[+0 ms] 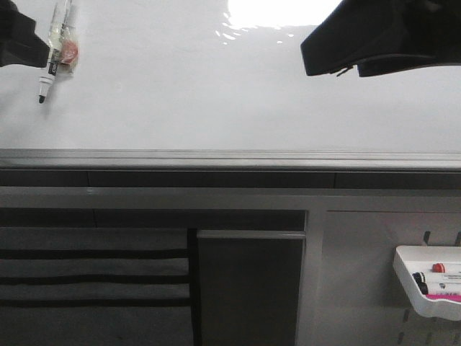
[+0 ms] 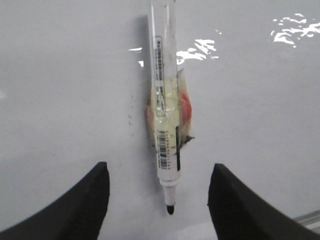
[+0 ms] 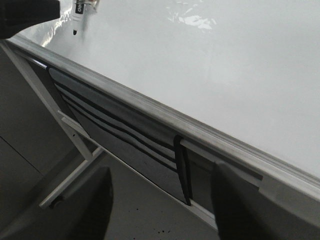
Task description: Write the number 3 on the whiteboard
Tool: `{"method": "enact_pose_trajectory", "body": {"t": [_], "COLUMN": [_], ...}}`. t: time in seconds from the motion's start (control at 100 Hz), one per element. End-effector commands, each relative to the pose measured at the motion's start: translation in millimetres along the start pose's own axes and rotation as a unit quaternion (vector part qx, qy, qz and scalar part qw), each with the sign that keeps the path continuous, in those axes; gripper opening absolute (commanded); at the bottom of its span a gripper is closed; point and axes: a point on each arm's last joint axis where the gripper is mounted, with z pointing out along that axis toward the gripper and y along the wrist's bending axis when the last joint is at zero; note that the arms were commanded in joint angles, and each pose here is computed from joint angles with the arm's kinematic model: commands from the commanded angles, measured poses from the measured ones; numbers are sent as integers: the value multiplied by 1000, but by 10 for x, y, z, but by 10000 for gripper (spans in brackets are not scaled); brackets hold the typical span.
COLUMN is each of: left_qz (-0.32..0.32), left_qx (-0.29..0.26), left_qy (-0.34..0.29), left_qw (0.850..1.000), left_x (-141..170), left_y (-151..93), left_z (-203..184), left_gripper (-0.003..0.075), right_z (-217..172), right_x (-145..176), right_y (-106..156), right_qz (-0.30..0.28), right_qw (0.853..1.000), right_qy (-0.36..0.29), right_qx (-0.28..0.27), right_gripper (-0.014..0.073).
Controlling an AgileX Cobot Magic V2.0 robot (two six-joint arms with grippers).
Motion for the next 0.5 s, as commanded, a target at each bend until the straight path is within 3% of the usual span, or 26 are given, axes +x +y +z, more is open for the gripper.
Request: {"method": "enact_pose_trajectory", "body": {"t": [0.0, 0.32, 0.49], "left_qz": [3, 11, 12], "left_qx": [-2, 0, 0], "left_qy": [-57, -45, -41], "left_qw": [998, 999, 999], "left_x": [-243, -309, -294], "left_y": [-9, -16, -17], "left_z": [70, 339, 364], "left_gripper": [407, 401, 308], "right_z": [-39, -36, -36], "right_x": [-190, -161, -159], "right_y": [13, 15, 15], "right_qz": [-11, -11, -11], "right_qw": [998, 999, 999], "right_qy": [-58, -42, -41], "right_qx": [0, -1, -1], "right_gripper": [388, 388, 388]}}
